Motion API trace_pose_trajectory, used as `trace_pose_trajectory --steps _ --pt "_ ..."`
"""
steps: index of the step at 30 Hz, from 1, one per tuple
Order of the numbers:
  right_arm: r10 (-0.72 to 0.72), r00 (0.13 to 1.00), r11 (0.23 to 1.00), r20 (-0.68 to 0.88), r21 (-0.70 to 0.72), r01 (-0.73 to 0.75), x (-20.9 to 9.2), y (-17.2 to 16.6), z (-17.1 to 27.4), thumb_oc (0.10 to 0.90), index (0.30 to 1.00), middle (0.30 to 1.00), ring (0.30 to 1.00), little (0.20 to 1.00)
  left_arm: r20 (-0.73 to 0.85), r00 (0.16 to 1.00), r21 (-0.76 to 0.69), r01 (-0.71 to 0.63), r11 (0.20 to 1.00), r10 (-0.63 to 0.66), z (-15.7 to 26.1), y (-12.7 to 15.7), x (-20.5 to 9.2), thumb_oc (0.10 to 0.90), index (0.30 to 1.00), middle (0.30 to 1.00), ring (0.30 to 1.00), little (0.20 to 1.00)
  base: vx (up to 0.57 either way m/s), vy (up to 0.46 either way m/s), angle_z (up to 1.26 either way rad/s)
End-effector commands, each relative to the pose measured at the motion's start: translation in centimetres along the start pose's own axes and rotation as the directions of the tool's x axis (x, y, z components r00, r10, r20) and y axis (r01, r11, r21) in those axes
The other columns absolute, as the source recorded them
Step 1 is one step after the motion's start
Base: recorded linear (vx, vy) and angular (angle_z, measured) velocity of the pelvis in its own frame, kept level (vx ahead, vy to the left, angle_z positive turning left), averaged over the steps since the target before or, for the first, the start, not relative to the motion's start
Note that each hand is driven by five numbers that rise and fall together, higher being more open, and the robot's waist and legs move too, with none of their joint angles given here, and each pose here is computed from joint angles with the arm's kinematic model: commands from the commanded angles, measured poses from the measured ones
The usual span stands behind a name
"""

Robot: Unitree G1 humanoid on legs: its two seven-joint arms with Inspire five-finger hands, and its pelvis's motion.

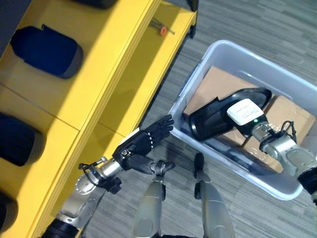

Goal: Move parts from the plastic box to the shelf.

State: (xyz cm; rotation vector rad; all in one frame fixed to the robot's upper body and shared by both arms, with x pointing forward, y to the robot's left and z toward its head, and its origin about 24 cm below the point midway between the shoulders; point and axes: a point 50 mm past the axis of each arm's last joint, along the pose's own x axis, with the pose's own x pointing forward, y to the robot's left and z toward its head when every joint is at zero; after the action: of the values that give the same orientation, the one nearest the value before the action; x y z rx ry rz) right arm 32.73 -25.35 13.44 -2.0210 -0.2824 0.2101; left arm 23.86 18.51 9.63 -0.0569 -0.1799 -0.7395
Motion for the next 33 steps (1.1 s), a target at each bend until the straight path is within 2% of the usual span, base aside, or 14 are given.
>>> trace_pose_trajectory --steps 1,4,7,10,12,14,17,19,20,21,24,25,30,33 --pt "-0.154 0.988 0.988 -0.022 0.018 0.155 -0.2 -5.0 -2.3 0.400 0.300 0.300 0.300 0.300 0.072 0.995 0.049 0.059 0.997 -0.062 2.0 -1.4 0.2 0.900 1.000 1.000 1.000 1.000 0.07 0.121 -0.10" --pt "-0.114 0.993 0.991 -0.001 0.067 0.114 -1.4 -4.5 -1.8 0.400 0.300 0.300 0.300 0.300 0.054 0.996 0.041 0.063 0.997 -0.065 1.6 -1.6 -0.1 0.900 1.000 1.000 1.000 1.000 0.07 0.110 -0.05" --pt "-0.019 0.999 0.976 -0.028 0.216 0.024 -3.2 -2.6 -1.6 0.400 0.300 0.300 0.300 0.300 0.009 0.999 0.008 0.044 0.999 -0.044 0.8 -1.8 -0.2 0.900 1.000 1.000 1.000 1.000 0.09 0.142 -0.12" --pt "0.082 0.992 0.914 -0.091 0.405 -0.039 -3.6 -1.2 -2.4 0.400 0.300 0.300 0.300 0.300 0.001 1.000 0.069 0.003 0.998 -0.003 0.5 -1.6 0.7 0.900 1.000 1.000 1.000 1.000 0.07 0.140 -0.21" --pt "0.093 0.992 0.879 -0.090 0.475 -0.040 -3.6 -1.0 -2.3 0.400 0.300 0.300 0.300 0.300 -0.008 1.000 0.093 0.008 0.996 -0.007 0.5 -1.6 1.2 0.900 1.000 1.000 1.000 1.000 0.08 0.113 -0.12" --pt "0.083 0.990 0.807 -0.112 0.591 -0.001 -3.7 -1.7 -3.0 0.400 0.300 0.300 0.300 0.300 -0.064 0.997 0.203 0.049 0.978 -0.037 0.1 -2.0 1.6 0.900 1.000 1.000 1.000 1.000 0.10 0.124 -0.15" --pt "0.059 0.992 0.760 -0.109 0.650 0.026 -3.9 -2.7 -3.8 0.400 0.300 0.300 0.300 0.300 -0.065 0.997 0.304 0.052 0.951 -0.034 0.4 -2.1 2.2 0.900 1.000 1.000 1.000 1.000 0.07 0.127 -0.17" --pt "0.063 0.997 0.732 -0.051 0.682 -0.012 -3.7 -3.5 -3.6 0.400 0.300 0.300 0.300 0.300 0.009 1.000 0.443 -0.020 0.896 0.017 1.3 -1.9 3.0 0.900 1.000 1.000 1.000 1.000 0.06 0.103 -0.38" --pt "0.064 0.998 0.713 0.004 0.699 -0.048 -3.7 -4.1 -3.2 0.400 0.300 0.300 0.300 0.300 -0.015 0.999 0.496 -0.020 0.868 0.031 1.2 -1.6 3.5 0.900 1.000 1.000 1.000 1.000 0.03 0.112 -0.43" --pt "0.063 0.995 0.694 0.074 0.713 -0.097 -3.7 -4.9 -3.0 0.400 0.300 0.300 0.300 0.300 0.009 1.000 0.595 -0.017 0.804 0.015 1.5 -1.8 4.2 0.900 1.000 1.000 1.000 1.000 0.01 0.105 -0.25" --pt "0.060 0.994 0.677 0.096 0.728 -0.111 -3.4 -5.7 -3.6 0.400 0.300 0.300 0.300 0.300 0.075 0.997 0.696 -0.042 0.717 -0.014 2.5 -2.1 5.3 0.900 1.000 1.000 1.000 1.000 -0.01 0.042 -0.09" --pt "0.043 0.994 0.667 0.101 0.738 -0.103 -2.8 -6.4 -4.0 0.400 0.300 0.300 0.300 0.300 0.112 0.992 0.752 -0.051 0.658 -0.050 3.0 -2.7 5.8 0.900 1.000 1.000 1.000 1.000 0.00 0.018 -0.11" --pt "-0.017 0.989 0.672 0.150 0.734 -0.100 -2.0 -8.7 -3.6 0.400 0.300 0.300 0.300 0.300 0.161 0.985 0.821 -0.098 0.563 -0.064 3.6 -3.0 6.6 0.900 1.000 1.000 1.000 1.000 0.00 0.002 -0.01" --pt "0.001 0.974 0.677 0.227 0.716 -0.168 -2.0 -9.5 -2.6 0.400 0.300 0.300 0.300 0.300 0.196 0.980 0.851 -0.147 0.504 -0.045 3.9 -2.7 6.7 0.900 1.000 1.000 1.000 1.000 -0.01 0.018 -0.03"
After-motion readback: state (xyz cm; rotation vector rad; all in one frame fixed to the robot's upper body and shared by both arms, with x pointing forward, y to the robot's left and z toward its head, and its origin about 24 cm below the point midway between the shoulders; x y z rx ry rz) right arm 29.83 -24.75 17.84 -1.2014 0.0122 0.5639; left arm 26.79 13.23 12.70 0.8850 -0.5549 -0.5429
